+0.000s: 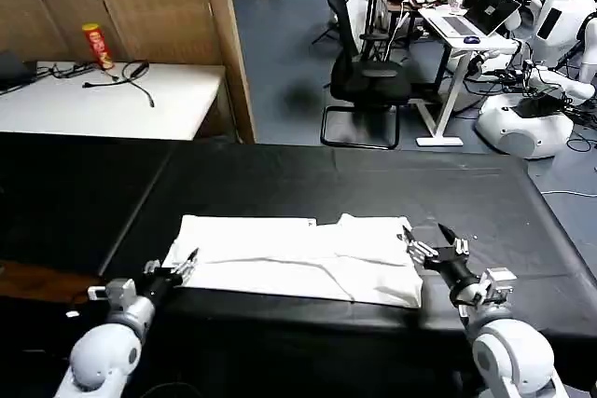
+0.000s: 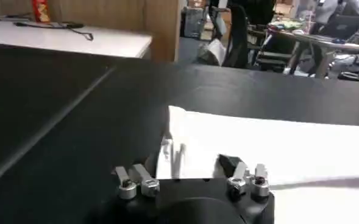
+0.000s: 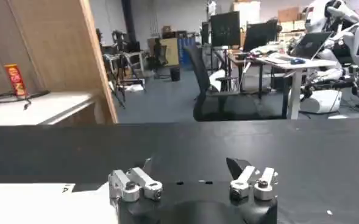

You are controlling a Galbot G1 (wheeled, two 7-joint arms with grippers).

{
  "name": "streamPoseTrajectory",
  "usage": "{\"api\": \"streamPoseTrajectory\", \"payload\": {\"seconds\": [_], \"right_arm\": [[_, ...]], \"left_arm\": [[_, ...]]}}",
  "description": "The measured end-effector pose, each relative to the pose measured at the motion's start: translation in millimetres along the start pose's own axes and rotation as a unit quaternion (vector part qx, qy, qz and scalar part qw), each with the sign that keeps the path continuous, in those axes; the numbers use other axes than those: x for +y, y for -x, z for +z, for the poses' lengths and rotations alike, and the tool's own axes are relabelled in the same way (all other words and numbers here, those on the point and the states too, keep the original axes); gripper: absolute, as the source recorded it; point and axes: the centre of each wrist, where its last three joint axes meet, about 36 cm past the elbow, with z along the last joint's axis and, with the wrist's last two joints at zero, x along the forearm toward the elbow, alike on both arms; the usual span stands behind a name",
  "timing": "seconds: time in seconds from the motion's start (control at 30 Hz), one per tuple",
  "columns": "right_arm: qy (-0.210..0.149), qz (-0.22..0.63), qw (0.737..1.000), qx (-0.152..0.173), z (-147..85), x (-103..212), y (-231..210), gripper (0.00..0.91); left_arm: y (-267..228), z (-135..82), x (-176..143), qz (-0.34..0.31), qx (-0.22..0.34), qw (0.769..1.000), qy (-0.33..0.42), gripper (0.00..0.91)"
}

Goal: Fold and organize the clothes.

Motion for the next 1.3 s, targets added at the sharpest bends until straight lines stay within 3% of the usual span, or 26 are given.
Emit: {"api": "streamPoseTrajectory", "payload": {"seconds": [0.17, 0.23, 0.43, 0.67, 0.87, 1.0, 1.13, 1.3], "right_arm": [[-0.001, -0.001, 1.000, -0.001, 0.6, 1.9, -2.2, 0.878], [-0.001, -0.001, 1.000, -0.002, 0.3, 2.5, -2.9, 0.878], [-0.002, -0.002, 1.000, -0.006, -1.5, 6.0, -4.9, 0.878], [-0.003, 0.000, 1.000, -0.012, -5.1, 6.3, -11.0, 0.878], [-0.001, -0.002, 1.000, -0.014, -5.7, 12.2, -16.5, 0.878], [0.007, -0.004, 1.000, -0.013, -3.0, 17.7, -17.0, 0.878], [0.009, -0.002, 1.000, -0.013, -2.8, 19.1, -19.4, 0.878], [0.012, 0.003, 1.000, -0.011, -1.2, 19.0, -23.9, 0.878]], "left_arm": [[5.6, 0.7, 4.7, 0.000, 0.002, 1.000, -0.017, 0.127], [6.4, 1.1, 7.2, 0.001, 0.005, 1.000, -0.026, 0.000], [5.2, -1.2, 10.1, 0.006, 0.010, 1.000, -0.017, 0.000], [-0.3, -6.3, 21.3, -0.037, -0.018, 0.994, 0.105, 0.000], [-7.0, -20.6, 62.8, -0.098, -0.062, 0.962, 0.247, 0.000], [-10.9, -35.1, 82.9, -0.115, -0.072, 0.947, 0.290, 0.000], [-13.3, -34.2, 72.6, -0.110, -0.062, 0.948, 0.291, 0.000], [-15.2, -29.5, 30.3, -0.073, -0.078, 0.963, 0.247, 0.000]]}}
